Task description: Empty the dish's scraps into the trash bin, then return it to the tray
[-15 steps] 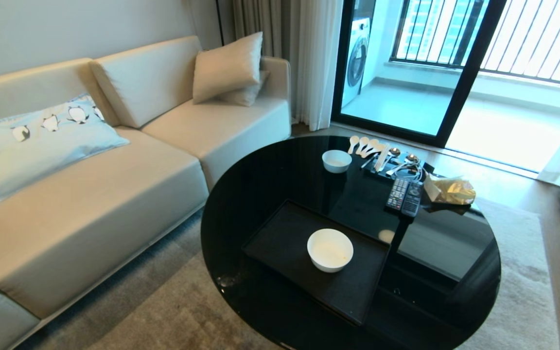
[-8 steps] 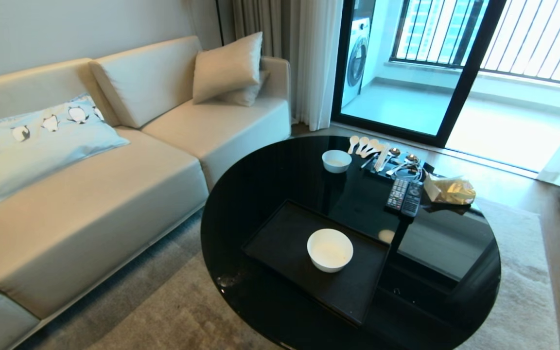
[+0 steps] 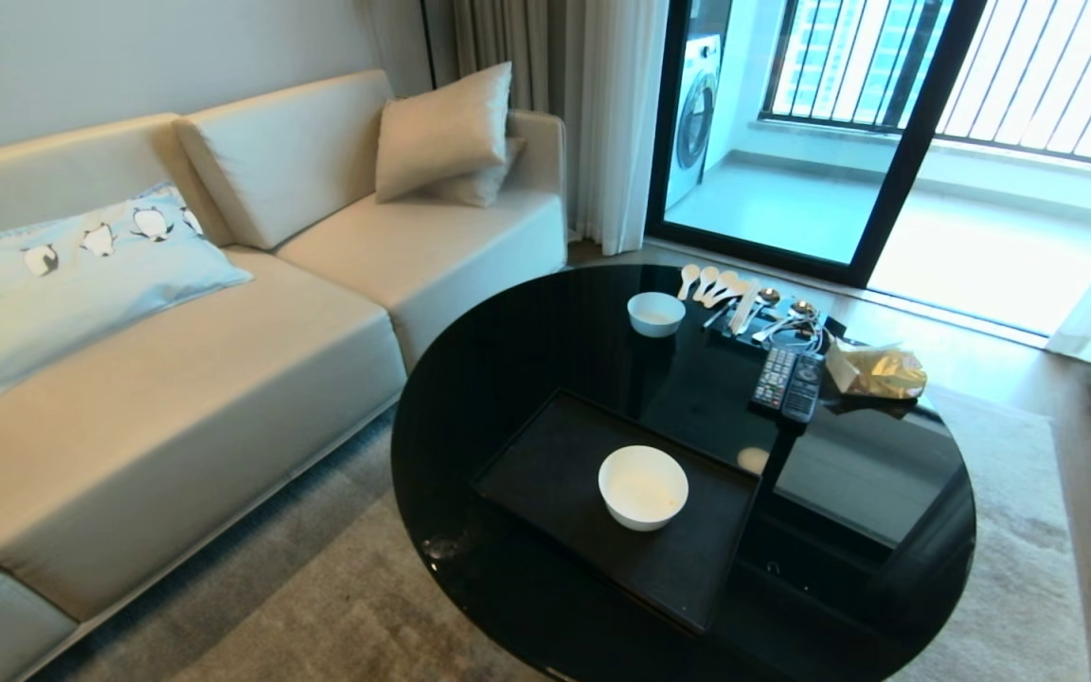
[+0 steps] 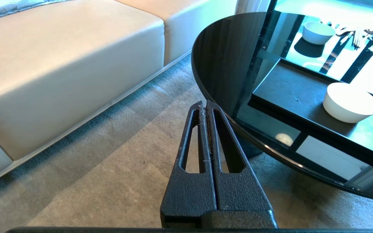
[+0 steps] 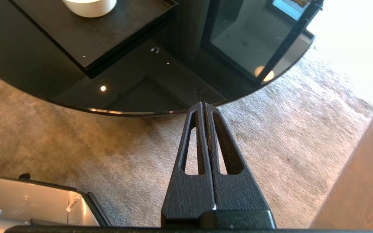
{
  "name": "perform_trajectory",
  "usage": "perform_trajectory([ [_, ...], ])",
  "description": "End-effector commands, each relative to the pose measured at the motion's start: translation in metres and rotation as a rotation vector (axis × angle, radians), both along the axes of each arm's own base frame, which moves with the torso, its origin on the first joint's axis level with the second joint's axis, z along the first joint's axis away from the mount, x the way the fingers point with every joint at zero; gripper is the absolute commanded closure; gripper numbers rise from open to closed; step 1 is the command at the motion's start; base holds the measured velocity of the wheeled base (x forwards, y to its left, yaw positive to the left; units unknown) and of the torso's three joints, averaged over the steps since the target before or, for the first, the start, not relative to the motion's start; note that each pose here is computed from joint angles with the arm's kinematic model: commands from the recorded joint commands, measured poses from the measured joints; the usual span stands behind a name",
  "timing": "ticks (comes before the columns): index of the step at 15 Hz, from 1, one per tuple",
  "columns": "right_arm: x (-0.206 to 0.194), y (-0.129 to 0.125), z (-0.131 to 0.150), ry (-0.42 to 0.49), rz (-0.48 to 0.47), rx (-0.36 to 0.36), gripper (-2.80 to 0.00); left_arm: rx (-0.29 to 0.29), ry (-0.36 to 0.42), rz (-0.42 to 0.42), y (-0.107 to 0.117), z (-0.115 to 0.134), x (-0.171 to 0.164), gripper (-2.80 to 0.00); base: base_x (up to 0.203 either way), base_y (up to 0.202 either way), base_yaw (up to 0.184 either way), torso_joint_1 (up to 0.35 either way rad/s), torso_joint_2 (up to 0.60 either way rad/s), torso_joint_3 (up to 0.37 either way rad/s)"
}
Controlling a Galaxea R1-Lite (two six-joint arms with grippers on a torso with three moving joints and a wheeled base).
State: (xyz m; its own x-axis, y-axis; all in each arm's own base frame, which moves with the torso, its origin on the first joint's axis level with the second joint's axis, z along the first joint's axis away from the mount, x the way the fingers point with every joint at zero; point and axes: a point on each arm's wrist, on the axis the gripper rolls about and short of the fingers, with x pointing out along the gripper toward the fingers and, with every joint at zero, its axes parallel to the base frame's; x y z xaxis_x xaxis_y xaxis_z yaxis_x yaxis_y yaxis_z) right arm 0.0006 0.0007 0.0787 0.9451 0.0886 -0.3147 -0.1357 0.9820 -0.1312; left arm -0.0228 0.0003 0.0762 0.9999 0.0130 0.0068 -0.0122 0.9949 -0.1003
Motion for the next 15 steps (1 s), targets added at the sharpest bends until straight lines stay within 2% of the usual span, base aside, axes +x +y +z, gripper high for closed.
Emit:
perform_trajectory([
  [1,-0.001,0.0,0.0,-0.014,-0.042,0.0,0.0,-0.001,-0.001,0.001,0.0,0.0,0.0,0.0,0.0,0.0,0.0,0.0,0.0,0.0],
  [9,-0.023,0.0,-0.004,-0.302,-0.053,0.016,0.0,-0.001,-0.001,0.001,0.0,0.0,0.0,0.0,0.0,0.0,0.0,0.0,0.0,0.0],
  [15,-0.023,0.0,-0.004,-0.314,-0.055,0.023,0.0,-0.001,0.0,0.001,0.0,0.0,0.0,0.0,0.0,0.0,0.0,0.0,0.0,0.0],
])
